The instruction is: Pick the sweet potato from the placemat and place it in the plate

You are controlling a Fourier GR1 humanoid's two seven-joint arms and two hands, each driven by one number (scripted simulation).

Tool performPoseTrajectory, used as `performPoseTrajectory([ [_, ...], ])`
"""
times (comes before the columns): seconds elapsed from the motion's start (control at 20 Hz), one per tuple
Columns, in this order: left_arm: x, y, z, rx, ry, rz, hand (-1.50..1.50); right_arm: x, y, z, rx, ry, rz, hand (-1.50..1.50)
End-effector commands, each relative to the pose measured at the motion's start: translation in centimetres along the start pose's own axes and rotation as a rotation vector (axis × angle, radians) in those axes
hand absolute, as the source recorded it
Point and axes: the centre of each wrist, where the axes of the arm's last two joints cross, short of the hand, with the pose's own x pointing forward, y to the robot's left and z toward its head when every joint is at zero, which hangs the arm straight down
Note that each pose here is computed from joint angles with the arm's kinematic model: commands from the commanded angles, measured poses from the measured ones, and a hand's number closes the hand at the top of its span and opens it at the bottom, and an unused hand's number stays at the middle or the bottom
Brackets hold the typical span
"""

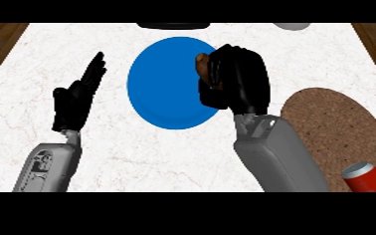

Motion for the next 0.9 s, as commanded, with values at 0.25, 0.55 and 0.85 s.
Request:
performPoseTrajectory([
  [0.25, 1.3, 0.1, -0.2, -0.003, 0.002, 0.01, 0.0, 1.6, 6.6, -5.0, 0.087, 0.051, 0.136, 1.5],
  [0.55, 0.2, -1.8, -0.9, -0.027, -0.028, -0.012, 0.0, 0.0, 9.6, -5.9, 0.143, 0.188, 0.102, 1.5],
  [0.85, 0.6, -2.9, -0.8, -0.06, -0.041, 0.018, 0.0, -2.2, 11.3, -6.2, 0.185, 0.222, -0.029, -1.5],
])
